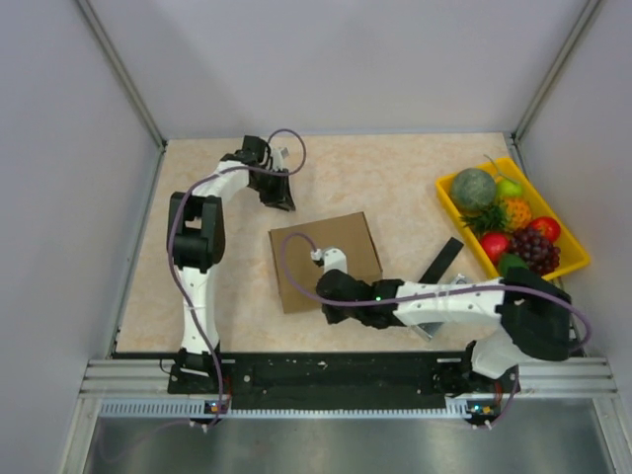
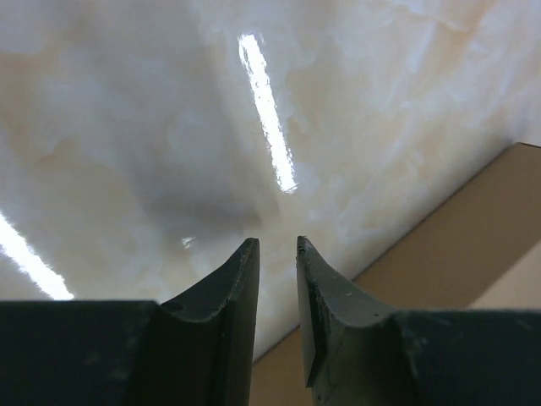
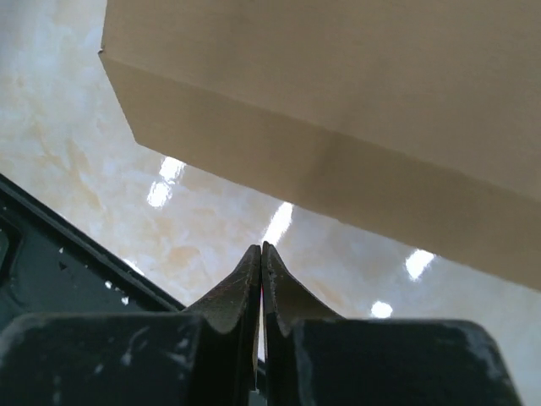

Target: Fold the paper box

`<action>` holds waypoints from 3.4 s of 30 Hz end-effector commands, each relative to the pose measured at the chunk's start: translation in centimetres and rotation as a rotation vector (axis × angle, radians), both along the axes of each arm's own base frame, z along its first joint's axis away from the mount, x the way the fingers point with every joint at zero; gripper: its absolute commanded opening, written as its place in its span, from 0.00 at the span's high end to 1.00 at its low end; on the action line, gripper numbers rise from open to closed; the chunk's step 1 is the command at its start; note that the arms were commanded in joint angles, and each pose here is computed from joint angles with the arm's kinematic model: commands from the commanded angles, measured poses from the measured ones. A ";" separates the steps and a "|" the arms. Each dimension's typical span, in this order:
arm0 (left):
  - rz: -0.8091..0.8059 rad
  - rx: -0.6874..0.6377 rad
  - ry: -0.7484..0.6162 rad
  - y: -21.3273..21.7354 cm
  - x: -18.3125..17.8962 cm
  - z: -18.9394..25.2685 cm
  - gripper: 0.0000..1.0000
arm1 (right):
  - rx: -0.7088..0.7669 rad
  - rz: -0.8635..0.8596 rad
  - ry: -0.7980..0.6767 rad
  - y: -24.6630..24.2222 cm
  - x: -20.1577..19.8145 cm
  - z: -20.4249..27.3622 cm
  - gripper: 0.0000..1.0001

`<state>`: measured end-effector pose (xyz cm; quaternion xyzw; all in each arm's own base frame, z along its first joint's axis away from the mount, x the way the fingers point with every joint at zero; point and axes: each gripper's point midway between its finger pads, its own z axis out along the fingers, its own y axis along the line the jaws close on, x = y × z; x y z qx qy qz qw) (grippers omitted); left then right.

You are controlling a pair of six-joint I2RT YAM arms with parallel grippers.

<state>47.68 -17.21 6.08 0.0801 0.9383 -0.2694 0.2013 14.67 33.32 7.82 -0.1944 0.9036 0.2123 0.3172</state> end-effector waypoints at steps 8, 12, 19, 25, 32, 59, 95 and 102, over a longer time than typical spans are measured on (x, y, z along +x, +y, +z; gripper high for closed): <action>-0.099 0.011 0.035 -3.2 -2.0 -1.6 0.73 | -0.106 0.537 -0.222 8.2 -1.7 -4.4 1.00; -0.128 0.044 0.070 -3.1 -2.6 -2.6 0.74 | -0.219 0.636 -0.297 8.3 -0.7 -5.6 1.00; -0.185 0.081 0.101 -3.6 -4.2 -3.6 0.77 | -0.312 0.677 -0.339 8.2 1.6 -7.0 1.00; -0.203 0.098 0.177 -3.8 -6.8 -4.6 0.80 | -0.314 0.662 -0.344 8.3 3.7 -7.4 1.00; -0.231 0.129 0.252 -3.8 -9.8 -6.1 0.82 | -0.343 0.648 -0.333 7.8 5.8 -9.0 1.00; -0.218 0.067 0.216 -5.1 -7.0 -3.6 0.77 | -0.172 0.998 -0.287 13.3 1.5 -5.8 1.00; -0.137 0.031 -0.013 -6.0 -4.1 4.4 0.62 | -0.097 0.392 -0.250 3.1 3.2 2.1 0.98; -0.235 -0.038 -0.124 -12.3 -2.9 4.7 0.64 | -0.083 0.211 -0.030 -3.2 -0.7 0.0 1.00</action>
